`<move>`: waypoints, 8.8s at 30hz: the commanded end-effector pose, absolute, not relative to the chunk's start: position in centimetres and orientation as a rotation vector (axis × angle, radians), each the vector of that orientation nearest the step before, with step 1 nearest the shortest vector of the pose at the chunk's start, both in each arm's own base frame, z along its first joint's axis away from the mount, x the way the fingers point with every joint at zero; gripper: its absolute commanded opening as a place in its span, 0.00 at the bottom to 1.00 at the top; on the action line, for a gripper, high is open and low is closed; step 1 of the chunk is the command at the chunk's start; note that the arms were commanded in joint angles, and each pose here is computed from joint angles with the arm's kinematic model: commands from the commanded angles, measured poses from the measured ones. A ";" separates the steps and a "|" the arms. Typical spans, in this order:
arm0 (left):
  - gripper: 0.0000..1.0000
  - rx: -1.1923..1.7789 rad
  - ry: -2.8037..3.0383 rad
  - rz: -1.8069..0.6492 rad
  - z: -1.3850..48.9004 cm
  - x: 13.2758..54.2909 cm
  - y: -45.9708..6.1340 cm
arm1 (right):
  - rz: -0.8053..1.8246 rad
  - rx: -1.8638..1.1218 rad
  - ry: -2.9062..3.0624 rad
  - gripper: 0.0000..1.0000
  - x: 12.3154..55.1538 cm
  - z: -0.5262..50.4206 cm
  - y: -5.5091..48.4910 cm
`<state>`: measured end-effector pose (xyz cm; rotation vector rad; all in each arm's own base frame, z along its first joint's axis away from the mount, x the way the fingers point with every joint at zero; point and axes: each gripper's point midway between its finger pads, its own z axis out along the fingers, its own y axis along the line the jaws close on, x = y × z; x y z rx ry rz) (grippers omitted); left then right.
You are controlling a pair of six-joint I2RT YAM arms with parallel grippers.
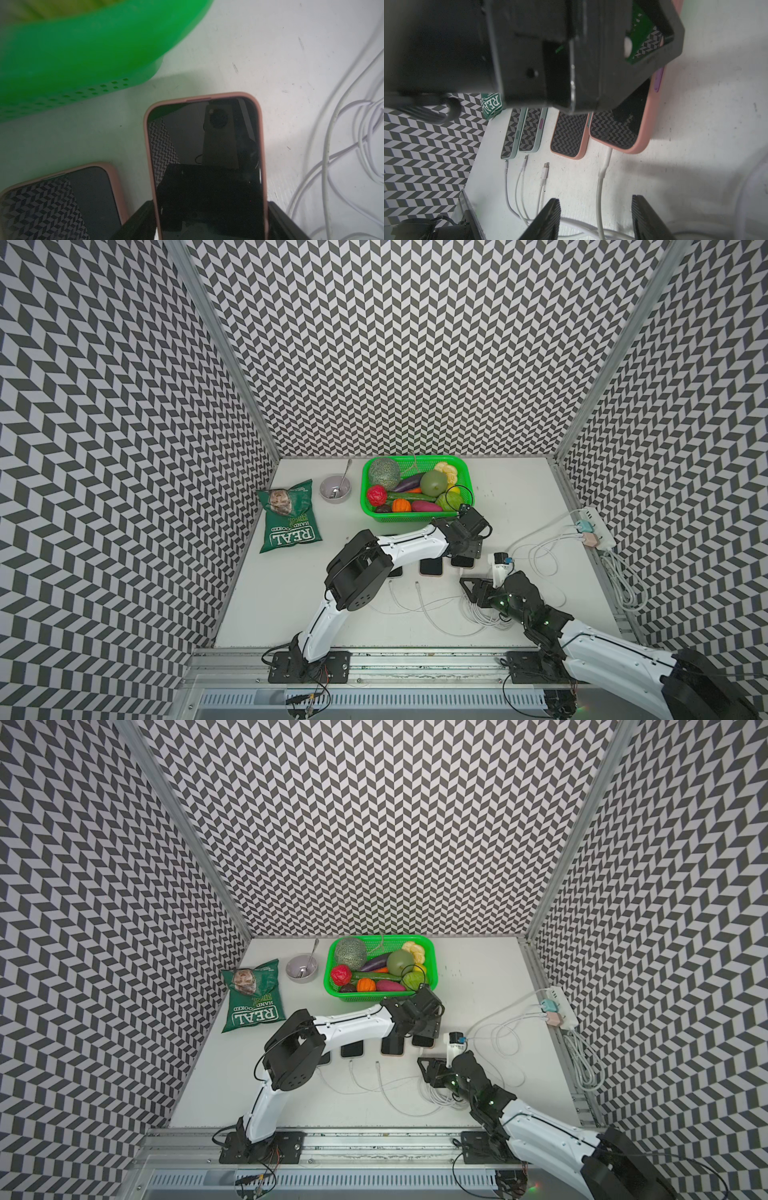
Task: Unplug the charging cable from the phone
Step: Remove the charging cable from the phone, then place the phone at the center of the board, then reset both arms
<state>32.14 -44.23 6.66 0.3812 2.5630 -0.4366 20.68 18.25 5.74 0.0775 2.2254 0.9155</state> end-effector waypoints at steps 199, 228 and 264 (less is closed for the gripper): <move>1.00 0.350 2.340 -0.661 13.4 32.3 -44.6 | 0.661 0.192 1.947 1.00 23.4 15.9 12.8; 1.00 -0.220 1.841 -0.135 26.5 37.3 -11.7 | -0.041 0.368 1.596 1.00 30.1 19.3 1.4; 1.00 -0.002 1.643 0.001 14.0 38.6 0.2 | -0.081 0.209 1.587 1.00 38.0 15.3 -1.8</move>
